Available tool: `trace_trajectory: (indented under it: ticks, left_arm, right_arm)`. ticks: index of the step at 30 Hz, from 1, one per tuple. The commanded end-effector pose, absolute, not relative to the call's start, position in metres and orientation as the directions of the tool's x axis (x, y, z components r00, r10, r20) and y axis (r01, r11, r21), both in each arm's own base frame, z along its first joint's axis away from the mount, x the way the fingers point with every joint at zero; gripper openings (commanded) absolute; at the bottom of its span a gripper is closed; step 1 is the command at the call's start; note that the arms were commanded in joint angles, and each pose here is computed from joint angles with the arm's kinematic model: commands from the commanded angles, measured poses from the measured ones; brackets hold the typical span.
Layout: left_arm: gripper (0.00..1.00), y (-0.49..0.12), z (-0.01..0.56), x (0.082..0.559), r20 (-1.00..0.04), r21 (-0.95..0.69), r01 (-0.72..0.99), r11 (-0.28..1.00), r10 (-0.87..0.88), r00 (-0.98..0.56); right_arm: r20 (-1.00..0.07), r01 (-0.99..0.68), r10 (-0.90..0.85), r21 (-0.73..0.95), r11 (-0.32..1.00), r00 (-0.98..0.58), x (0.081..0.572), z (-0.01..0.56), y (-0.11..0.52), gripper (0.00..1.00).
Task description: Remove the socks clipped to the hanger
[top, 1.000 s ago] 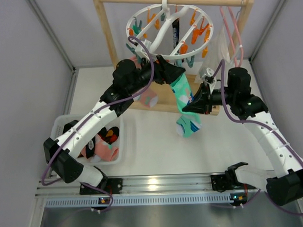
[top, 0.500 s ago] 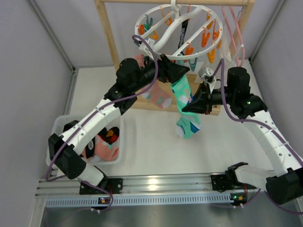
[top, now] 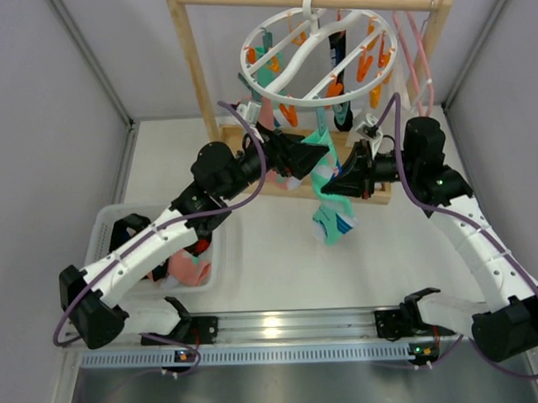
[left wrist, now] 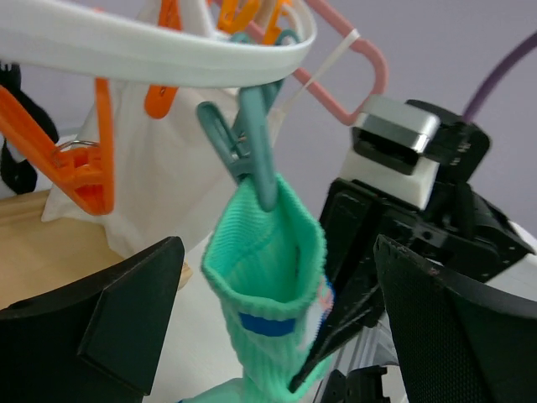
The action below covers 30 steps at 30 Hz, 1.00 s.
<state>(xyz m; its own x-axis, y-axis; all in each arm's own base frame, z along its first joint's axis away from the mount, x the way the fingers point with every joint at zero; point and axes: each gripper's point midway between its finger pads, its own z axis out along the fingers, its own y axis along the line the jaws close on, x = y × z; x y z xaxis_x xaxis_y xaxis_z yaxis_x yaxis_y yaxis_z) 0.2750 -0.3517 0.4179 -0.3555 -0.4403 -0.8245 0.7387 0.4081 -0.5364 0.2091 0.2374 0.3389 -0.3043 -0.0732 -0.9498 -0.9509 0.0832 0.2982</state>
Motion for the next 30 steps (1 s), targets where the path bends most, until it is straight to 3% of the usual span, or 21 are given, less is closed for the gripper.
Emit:
trace_trajectory:
  ticks: [1,6,11,20,30]
  left_arm:
    - [0.98,-0.339,0.461,0.252,-0.819,-0.479,0.799,0.362,-0.512,-0.259]
    - [0.98,-0.340,0.480,0.236,-0.822,-0.445,0.827,0.344,-0.524,-0.224]
    - [0.91,-0.350,0.474,0.261,-0.844,-0.450,0.785,0.426,-0.490,-0.218]
    - [0.82,-0.377,0.480,0.292,-0.859,-0.425,0.795,0.433,-0.470,-0.203]
    - [0.80,-0.367,0.471,0.298,-0.856,-0.441,0.765,0.469,-0.477,-0.201]
  right_arm:
    - [-0.959,-0.961,-0.065,0.275,0.010,-0.275,0.200,0.345,0.237,0.00]
    - [-0.961,-0.963,-0.065,0.268,-0.005,-0.268,0.195,0.348,0.237,0.00]
    - [-0.966,-0.967,-0.061,0.253,-0.032,-0.251,0.186,0.354,0.235,0.00]
    - [-0.971,-0.969,-0.058,0.236,-0.070,-0.232,0.176,0.362,0.234,0.00]
    - [-0.972,-0.970,-0.066,0.231,-0.075,-0.226,0.180,0.364,0.234,0.00]
